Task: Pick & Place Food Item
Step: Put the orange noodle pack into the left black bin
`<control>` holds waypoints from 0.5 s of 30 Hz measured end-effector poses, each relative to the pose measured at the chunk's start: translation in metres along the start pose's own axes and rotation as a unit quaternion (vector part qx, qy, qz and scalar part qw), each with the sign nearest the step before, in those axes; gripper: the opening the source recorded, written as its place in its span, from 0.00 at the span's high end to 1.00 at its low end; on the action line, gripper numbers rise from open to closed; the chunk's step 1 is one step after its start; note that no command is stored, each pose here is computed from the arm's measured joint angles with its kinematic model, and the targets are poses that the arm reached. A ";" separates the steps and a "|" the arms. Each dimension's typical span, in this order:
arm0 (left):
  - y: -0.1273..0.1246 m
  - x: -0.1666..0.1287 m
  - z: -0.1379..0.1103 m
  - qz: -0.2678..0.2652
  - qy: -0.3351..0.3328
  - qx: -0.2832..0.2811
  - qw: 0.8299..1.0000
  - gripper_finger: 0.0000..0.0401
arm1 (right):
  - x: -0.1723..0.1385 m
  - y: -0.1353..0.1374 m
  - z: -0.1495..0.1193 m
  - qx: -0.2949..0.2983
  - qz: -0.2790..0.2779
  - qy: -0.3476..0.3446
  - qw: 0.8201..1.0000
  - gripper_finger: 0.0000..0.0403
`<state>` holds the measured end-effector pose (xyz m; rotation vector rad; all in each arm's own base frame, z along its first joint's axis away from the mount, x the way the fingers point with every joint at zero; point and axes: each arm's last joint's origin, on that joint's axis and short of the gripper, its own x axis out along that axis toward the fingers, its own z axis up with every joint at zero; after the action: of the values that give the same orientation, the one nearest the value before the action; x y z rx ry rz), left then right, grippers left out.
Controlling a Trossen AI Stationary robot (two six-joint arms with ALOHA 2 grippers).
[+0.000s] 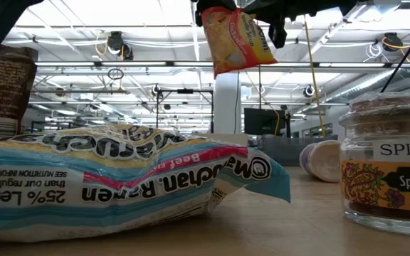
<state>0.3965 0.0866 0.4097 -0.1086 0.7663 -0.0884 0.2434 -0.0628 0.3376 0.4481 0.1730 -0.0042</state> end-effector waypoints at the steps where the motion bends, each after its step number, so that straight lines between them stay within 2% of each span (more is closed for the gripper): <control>1: 0.000 0.000 0.000 0.000 0.001 -0.001 1.000 0.67 | 0.000 0.000 0.000 0.000 0.000 0.000 1.000 1.00; 15: 0.002 -0.001 -0.004 0.001 0.020 -0.010 1.000 0.67 | 0.000 0.000 0.000 -0.004 0.001 0.001 1.000 1.00</control>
<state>0.3930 0.0886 0.4068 -0.1254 0.8081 -0.0816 0.2435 -0.0627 0.3375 0.4406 0.1734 -0.0009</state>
